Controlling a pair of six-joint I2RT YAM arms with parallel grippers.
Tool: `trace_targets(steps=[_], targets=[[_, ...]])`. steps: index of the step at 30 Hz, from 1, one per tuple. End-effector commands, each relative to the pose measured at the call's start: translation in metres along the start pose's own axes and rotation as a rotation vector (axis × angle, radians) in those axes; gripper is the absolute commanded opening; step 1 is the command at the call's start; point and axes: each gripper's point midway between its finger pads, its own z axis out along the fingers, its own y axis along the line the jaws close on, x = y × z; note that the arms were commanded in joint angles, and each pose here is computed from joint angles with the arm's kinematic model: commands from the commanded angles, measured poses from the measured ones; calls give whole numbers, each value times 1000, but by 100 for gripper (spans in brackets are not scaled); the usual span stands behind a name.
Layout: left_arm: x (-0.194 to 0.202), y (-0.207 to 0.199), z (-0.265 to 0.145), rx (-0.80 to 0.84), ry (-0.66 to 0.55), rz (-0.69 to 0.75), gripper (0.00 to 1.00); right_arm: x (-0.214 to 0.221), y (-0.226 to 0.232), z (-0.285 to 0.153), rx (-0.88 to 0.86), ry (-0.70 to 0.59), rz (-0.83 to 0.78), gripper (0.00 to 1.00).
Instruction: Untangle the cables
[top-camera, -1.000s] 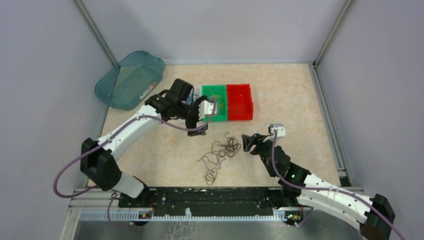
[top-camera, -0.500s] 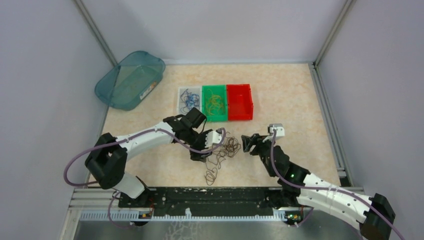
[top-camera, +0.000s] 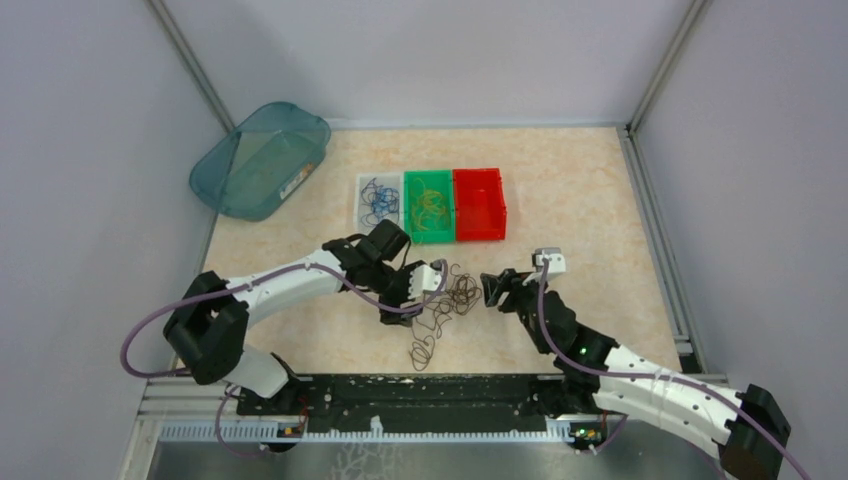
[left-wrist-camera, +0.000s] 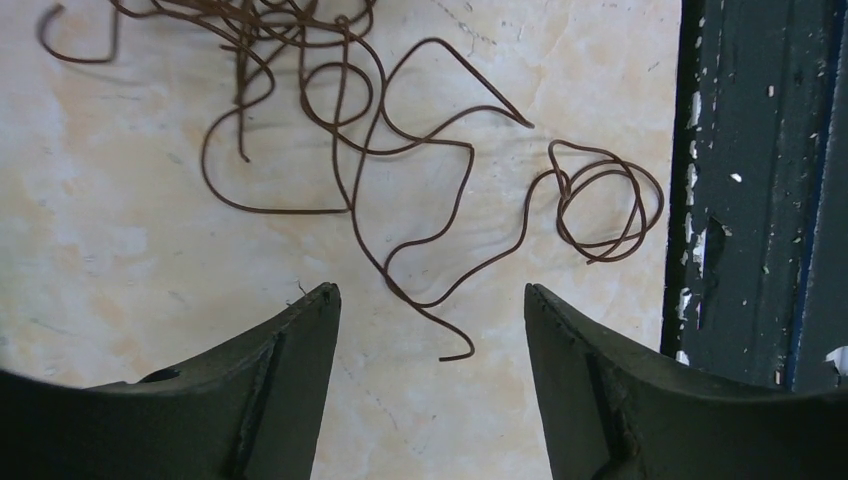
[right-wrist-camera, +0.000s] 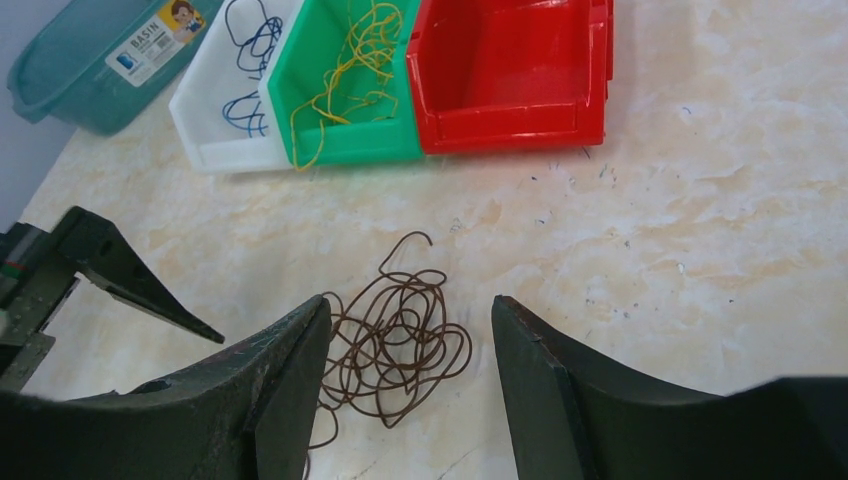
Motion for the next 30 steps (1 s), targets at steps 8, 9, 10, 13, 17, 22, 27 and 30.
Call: trace_targets(steps=[8, 9, 10, 13, 17, 22, 27, 30], targets=[[26, 30, 30, -116, 84, -29, 30, -14, 10, -1, -32, -29, 42, 61], [22, 33, 27, -125, 76, -25, 13, -14, 9, -1, -31, -31, 42, 61], [18, 34, 24, -132, 71, -21, 2, -14, 9, -1, -31, -30, 44, 61], [-9, 44, 0, -176, 37, 21, 0, -17, 14, 0, -57, -39, 52, 61], [-51, 45, -40, -202, -30, 79, 0, -29, 35, 1, -159, -74, 52, 62], [-105, 48, -82, -236, -141, 134, 0, -38, 70, -1, -319, -78, 15, 70], [-152, 52, -119, -262, -223, 184, 0, -68, 101, -2, -413, -123, 3, 74], [-179, 52, -142, -279, -280, 219, 0, -83, 122, -4, -490, -142, -16, 74]])
